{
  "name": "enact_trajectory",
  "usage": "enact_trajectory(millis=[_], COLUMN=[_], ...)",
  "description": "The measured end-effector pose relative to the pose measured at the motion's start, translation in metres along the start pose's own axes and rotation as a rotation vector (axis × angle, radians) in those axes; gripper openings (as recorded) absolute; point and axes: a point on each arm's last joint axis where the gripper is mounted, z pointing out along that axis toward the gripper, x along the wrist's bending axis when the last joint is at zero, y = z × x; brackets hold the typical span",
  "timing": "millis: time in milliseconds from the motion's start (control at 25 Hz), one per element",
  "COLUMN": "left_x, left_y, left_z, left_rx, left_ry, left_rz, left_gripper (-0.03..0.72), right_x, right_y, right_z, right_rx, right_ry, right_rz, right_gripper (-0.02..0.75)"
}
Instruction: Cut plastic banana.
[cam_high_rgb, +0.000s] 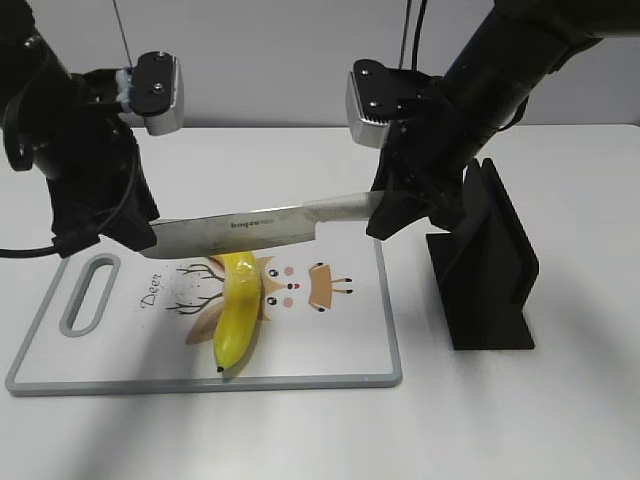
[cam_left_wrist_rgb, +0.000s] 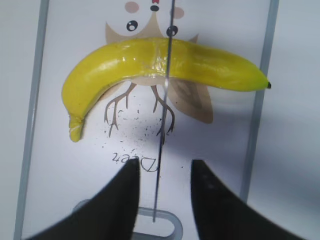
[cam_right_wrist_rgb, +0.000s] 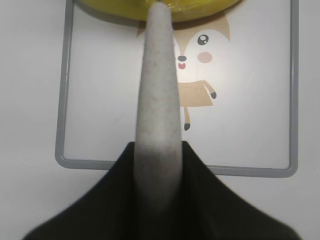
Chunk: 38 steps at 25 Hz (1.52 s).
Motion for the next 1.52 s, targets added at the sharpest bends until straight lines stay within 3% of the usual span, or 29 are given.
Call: enact_trajectory(millis=[80, 160, 280, 480, 640, 720, 880, 1120, 1240, 1520], left_x=[0.000, 0.000, -0.001, 0.007, 0.015, 0.014, 0.008, -0.001, -0.007, -0.037], left_y=[0.000, 0.000, 0.001, -0.003, -0.008, -0.011, -0.018, -0.015, -0.010, -0.013], left_z=[0.000, -0.002, -0.011, -0.048, -0.087, -0.103, -0.116, -0.119, -0.124, -0.153], left_rx=[-0.003, -0.001, 0.006, 0.067, 0.151, 0.199, 0.294, 0.211, 0.157, 0.082], left_ry=[0.000, 0.004, 0.053, 0.293, 0.501, 0.555, 0.565, 0.520, 0.490, 0.534], left_rz=[-0.019, -0.050, -0.096, -0.302, -0.534, -0.652, -0.803, -0.982, -1.011, -1.005], left_gripper=[0.439, 0.548, 0.610, 0.620, 0.620, 0.618, 0.607, 0.591, 0.588, 0.588], right_x=[0.000, 0.000, 0.001, 0.003, 0.001, -0.001, -0.003, 0.009, 0.019, 0.059], right_y=[0.000, 0.000, 0.002, 0.007, 0.015, 0.020, 0.031, 0.037, 0.041, 0.038], right_z=[0.000, -0.001, -0.006, -0.023, -0.043, -0.056, -0.084, -0.113, -0.130, -0.162], right_rx=[0.000, -0.001, -0.001, 0.010, 0.003, -0.004, 0.004, -0.010, -0.046, -0.117], right_ry=[0.000, 0.000, -0.013, -0.056, -0.108, -0.146, -0.193, -0.215, -0.240, -0.296], right_rz=[0.004, 0.019, 0.061, 0.208, 0.340, 0.445, 0.599, 0.826, 0.908, 1.009], right_gripper=[0.163, 0.163, 0.163, 0.163, 0.163, 0.163, 0.163, 0.163, 0.163, 0.163])
